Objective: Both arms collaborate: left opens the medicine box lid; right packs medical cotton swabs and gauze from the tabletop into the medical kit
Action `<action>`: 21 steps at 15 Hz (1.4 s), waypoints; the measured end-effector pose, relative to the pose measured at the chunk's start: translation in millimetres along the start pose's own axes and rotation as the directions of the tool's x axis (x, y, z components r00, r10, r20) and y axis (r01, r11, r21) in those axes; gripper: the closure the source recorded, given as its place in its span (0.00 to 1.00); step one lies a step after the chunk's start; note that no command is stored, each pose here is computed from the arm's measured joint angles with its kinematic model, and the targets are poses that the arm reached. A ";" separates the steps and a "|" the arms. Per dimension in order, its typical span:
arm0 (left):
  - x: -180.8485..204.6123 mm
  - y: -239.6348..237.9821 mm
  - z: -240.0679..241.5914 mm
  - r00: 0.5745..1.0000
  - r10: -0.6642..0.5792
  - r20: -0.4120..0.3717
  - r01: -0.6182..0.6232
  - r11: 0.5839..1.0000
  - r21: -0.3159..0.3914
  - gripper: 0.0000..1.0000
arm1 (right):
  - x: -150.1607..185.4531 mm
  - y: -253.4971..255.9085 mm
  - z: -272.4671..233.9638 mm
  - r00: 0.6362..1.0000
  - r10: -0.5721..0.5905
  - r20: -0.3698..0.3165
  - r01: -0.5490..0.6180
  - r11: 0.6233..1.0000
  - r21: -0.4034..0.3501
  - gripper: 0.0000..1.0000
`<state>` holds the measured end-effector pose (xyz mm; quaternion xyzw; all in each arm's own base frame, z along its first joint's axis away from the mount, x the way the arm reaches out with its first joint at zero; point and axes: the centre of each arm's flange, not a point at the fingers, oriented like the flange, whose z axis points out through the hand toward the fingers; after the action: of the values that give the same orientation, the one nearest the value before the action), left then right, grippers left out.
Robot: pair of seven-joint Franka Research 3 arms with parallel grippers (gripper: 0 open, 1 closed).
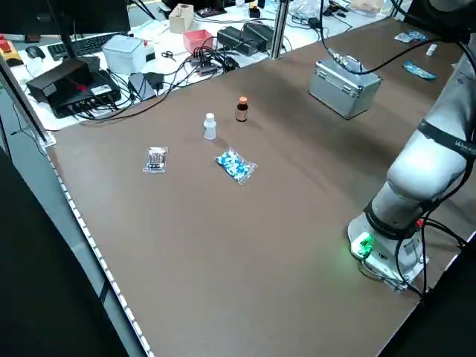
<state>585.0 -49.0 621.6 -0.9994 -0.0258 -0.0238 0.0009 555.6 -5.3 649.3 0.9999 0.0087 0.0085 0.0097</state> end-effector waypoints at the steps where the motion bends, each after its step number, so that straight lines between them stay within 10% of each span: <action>1: 3.5 -4.6 5.5 1.000 -0.008 0.008 0.008 1.000 0.001 0.00 | -0.1 -0.1 0.1 1.000 0.000 0.001 0.000 1.000 0.000 0.01; 14: 70.1 2.9 167.1 0.994 0.000 0.108 0.001 1.000 -0.010 0.00 | 22.3 -97.0 82.8 0.968 -0.168 0.186 0.170 0.985 0.005 0.02; 21: 43.5 120.5 212.3 0.969 0.172 0.180 -0.166 0.985 -0.051 0.00 | 30.9 -180.5 150.4 0.833 -0.484 0.268 0.486 0.872 0.062 0.02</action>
<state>644.7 -166.4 411.5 -0.9957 0.0599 0.0680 -0.0171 586.0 172.8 495.9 0.9562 0.2603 -0.1331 0.0168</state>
